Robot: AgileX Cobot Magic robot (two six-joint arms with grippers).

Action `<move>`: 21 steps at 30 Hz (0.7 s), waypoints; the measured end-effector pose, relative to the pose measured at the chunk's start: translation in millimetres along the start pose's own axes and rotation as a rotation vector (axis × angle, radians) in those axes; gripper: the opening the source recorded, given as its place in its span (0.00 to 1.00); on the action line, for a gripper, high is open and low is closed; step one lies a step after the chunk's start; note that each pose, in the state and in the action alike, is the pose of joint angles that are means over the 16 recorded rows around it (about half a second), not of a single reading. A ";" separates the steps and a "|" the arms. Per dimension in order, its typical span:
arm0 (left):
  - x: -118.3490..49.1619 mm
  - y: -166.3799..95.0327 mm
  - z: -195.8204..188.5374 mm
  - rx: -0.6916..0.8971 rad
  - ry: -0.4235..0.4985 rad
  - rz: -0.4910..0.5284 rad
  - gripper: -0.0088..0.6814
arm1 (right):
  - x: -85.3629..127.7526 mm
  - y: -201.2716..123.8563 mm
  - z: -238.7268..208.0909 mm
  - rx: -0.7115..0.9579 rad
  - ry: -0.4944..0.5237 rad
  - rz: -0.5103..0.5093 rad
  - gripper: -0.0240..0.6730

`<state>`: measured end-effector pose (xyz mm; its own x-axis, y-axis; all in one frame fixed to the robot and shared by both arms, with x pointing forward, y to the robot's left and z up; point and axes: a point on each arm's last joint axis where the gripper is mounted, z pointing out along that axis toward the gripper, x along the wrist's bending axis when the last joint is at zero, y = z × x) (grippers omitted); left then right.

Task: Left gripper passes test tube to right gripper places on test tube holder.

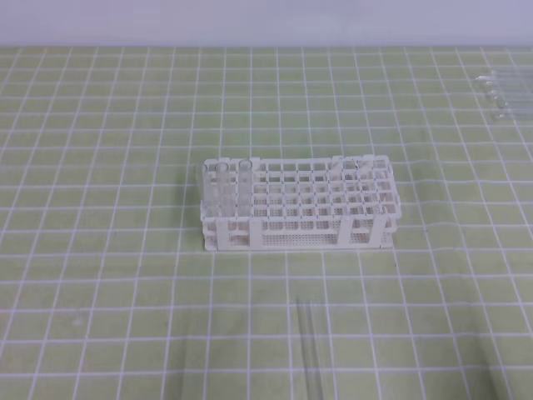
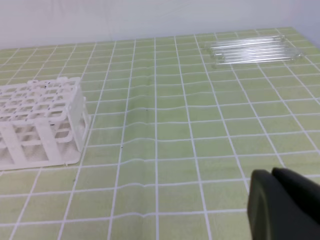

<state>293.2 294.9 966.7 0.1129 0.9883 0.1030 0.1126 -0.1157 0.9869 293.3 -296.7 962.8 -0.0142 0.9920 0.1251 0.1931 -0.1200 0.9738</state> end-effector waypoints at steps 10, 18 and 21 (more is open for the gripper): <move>0.0 0.0 0.0 0.001 0.000 0.000 0.01 | 0.0 0.0 0.0 0.000 0.000 0.000 0.03; -0.1 0.2 0.0 -0.001 -0.001 -0.007 0.01 | 0.0 0.0 0.0 0.000 0.000 -0.001 0.03; -0.2 0.2 -0.1 -0.005 -0.002 -0.011 0.01 | 0.0 0.0 0.0 0.000 0.000 -0.002 0.03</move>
<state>293.2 294.7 966.9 0.1133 0.9893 0.0920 0.1093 -0.1045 0.9885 293.3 -296.8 962.8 -0.0140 0.9922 0.1235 0.1930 -0.1185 0.9740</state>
